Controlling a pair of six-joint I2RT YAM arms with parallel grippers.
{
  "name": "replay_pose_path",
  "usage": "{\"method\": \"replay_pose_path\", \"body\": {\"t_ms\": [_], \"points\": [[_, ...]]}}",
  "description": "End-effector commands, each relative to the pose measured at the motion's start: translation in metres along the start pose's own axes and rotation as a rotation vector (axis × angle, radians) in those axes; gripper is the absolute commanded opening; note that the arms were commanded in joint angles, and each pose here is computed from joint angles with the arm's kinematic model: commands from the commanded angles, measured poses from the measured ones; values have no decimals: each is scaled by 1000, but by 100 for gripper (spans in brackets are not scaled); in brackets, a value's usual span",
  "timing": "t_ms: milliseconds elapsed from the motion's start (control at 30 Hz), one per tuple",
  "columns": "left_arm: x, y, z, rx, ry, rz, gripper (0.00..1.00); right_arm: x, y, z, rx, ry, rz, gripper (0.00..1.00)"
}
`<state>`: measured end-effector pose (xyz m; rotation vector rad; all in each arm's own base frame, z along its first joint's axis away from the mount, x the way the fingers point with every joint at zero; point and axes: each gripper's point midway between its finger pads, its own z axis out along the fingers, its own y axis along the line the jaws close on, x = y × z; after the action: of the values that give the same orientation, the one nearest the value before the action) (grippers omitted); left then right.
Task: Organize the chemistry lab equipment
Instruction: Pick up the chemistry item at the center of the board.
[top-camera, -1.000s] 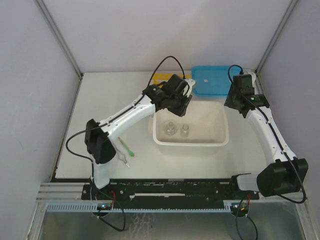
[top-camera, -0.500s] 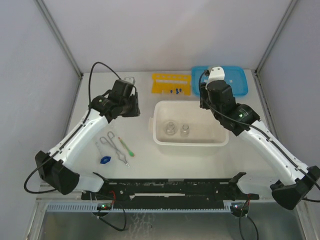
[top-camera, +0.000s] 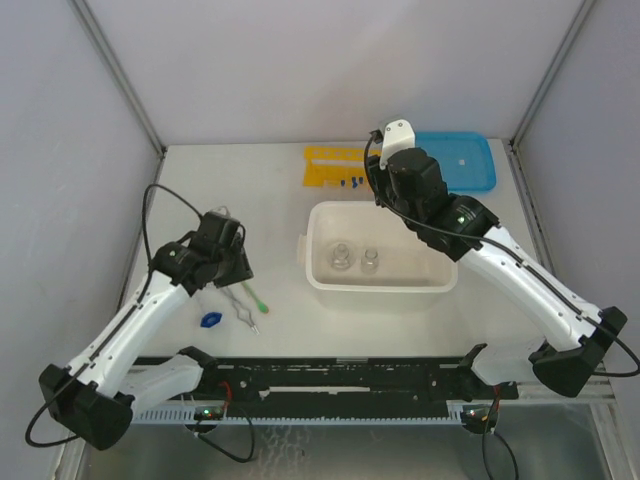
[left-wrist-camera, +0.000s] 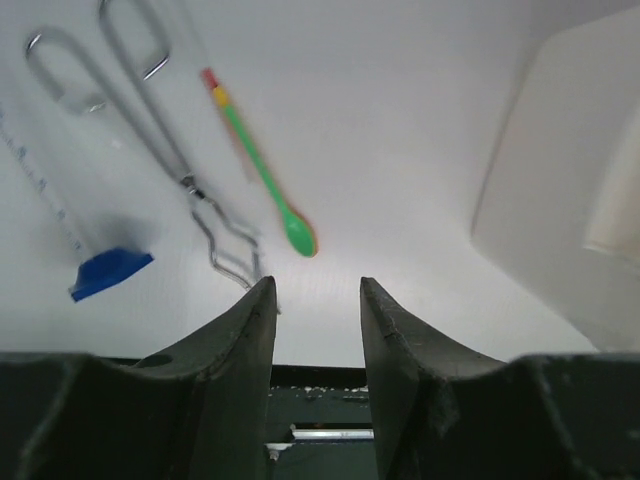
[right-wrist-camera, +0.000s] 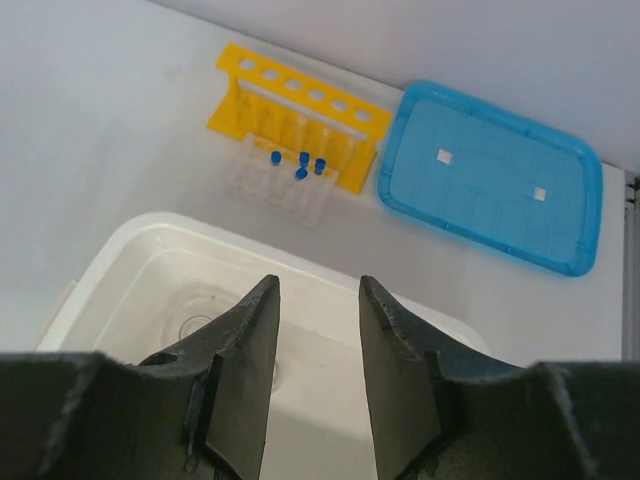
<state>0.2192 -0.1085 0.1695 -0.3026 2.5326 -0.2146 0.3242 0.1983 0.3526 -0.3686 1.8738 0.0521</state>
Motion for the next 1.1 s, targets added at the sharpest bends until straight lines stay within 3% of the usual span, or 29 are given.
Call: {"method": "replay_pose_path", "body": {"t_ms": [0,233,733,1067], "points": [[17,41,11,-105,-7,-219,44,-13,10,-2,-44,-29,-14,38],[20,87,33,-183,-7,-346,43,-12,15,-1,-83,-18,-19,38],[15,149,71,-307,107,-340,41,0,18,21,-191,105,33,38],[16,160,90,-311,189,-325,40,0,3,36,-168,111,83,38]]}}
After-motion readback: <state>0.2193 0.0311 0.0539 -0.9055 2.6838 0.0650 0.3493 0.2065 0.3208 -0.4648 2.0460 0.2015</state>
